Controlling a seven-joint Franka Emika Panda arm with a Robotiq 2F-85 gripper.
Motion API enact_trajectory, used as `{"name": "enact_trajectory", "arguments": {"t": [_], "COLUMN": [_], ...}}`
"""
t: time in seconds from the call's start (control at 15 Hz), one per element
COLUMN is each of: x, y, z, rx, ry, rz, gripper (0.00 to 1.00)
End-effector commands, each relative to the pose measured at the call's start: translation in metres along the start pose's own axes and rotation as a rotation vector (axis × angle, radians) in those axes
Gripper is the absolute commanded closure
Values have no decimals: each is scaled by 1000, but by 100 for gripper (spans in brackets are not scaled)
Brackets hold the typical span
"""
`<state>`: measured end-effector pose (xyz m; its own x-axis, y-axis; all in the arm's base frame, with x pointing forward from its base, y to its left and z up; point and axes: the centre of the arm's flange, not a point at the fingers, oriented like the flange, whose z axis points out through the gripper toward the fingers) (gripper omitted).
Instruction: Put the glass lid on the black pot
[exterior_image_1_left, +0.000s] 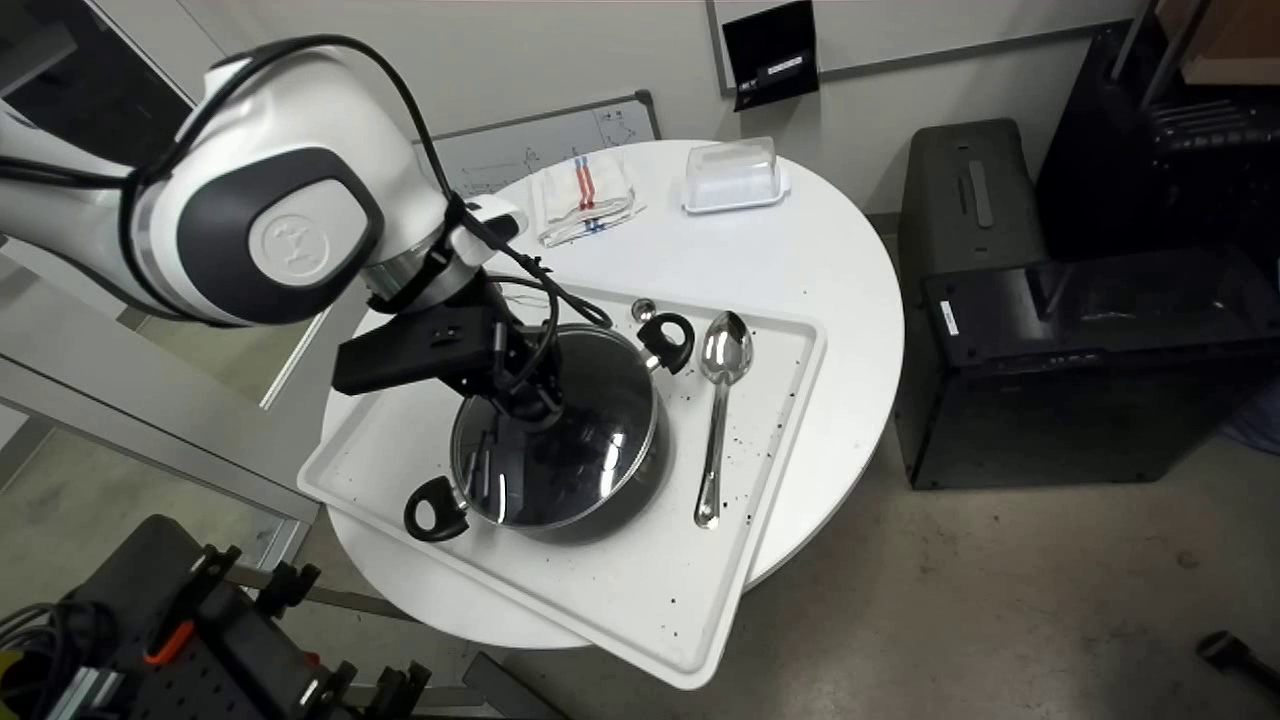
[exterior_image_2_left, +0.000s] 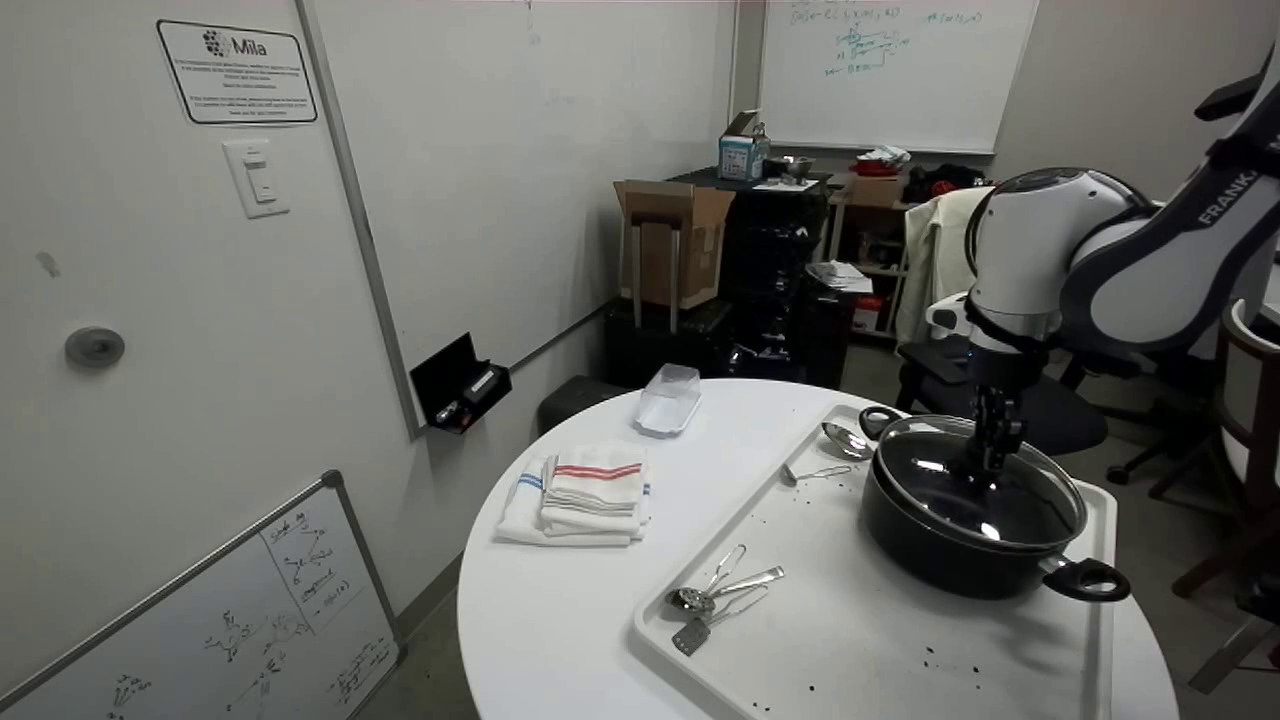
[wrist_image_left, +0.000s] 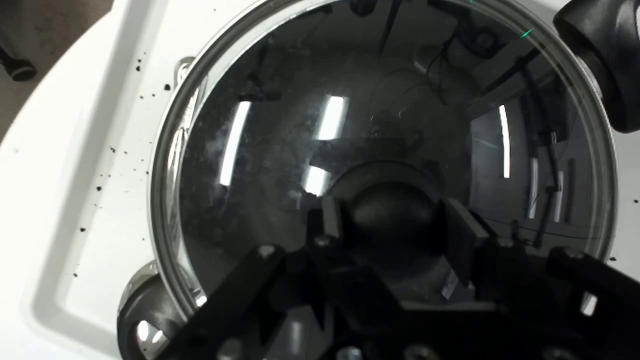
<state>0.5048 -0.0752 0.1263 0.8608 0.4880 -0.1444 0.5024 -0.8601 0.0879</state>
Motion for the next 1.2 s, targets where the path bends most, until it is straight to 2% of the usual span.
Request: {"name": "enact_trajectory", "arguments": {"t": [0.0,1.13], "x": [7,17], "y": [4,-3], "z": [-3,1], "rx": [-7,19], "ry": [22,13], "rz": [22,-1], "gripper": [75,75]}}
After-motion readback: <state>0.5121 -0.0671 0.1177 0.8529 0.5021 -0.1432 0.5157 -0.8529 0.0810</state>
